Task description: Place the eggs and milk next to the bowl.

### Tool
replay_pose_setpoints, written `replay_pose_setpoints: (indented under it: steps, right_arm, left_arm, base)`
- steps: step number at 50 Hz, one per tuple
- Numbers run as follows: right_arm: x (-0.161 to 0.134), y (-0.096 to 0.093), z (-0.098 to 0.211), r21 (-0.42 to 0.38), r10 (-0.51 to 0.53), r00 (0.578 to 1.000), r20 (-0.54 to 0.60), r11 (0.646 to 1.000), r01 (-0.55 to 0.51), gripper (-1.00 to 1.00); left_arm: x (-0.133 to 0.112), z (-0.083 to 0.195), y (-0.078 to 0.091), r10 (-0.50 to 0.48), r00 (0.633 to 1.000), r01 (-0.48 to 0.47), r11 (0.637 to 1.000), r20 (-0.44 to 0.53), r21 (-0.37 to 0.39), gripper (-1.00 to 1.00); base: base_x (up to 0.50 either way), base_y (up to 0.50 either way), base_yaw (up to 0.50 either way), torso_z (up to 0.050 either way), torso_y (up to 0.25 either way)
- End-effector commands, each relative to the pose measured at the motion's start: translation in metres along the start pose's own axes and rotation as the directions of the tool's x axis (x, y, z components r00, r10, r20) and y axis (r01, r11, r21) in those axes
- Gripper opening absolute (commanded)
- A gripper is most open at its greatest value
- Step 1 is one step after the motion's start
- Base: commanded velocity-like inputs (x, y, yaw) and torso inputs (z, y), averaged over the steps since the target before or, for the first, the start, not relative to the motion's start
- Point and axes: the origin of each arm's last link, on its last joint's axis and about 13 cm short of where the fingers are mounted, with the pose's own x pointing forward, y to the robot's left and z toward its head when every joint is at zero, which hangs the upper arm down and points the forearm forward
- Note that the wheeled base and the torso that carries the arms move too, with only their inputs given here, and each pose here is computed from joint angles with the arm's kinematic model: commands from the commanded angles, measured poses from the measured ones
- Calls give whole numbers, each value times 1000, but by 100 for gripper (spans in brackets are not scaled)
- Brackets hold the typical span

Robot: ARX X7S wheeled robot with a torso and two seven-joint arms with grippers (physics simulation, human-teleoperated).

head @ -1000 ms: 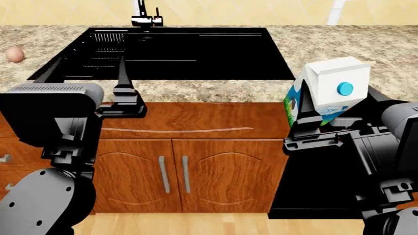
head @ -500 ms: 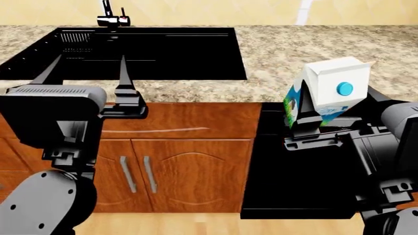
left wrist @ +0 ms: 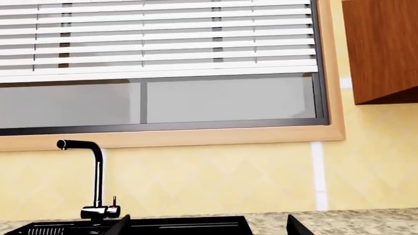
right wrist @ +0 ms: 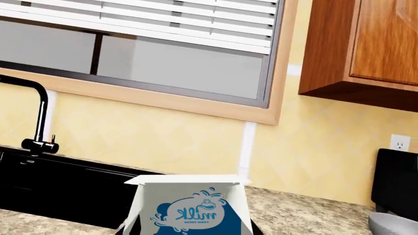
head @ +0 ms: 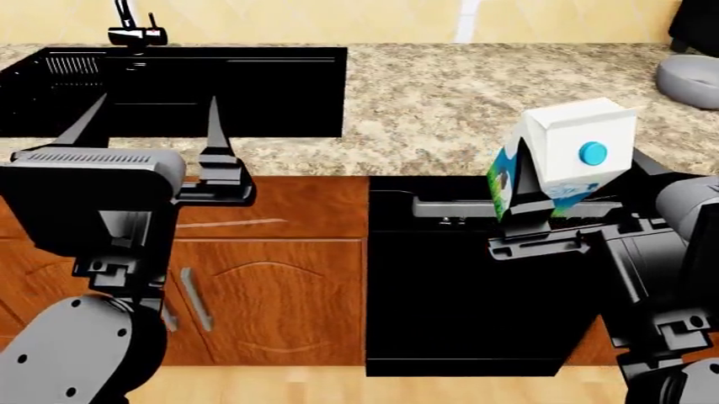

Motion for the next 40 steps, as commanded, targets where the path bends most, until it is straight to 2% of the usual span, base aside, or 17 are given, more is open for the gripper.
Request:
replay_pose_setpoints:
  steps: [1,40]
  right_arm:
    - [2,-1,3,-19,-10,1000,30,1000,10,-100]
    - [1,-1,3,-21,-5,1000,29,1000,6,-100]
  left_arm:
    - [0,-1,-1,-3,1000,3,1000,-2,2,100]
    - [-1,1,0,-5,1000,5,1000,5,6,100]
  base:
    - [0,-500,0,0,0]
    - [0,-500,0,0,1]
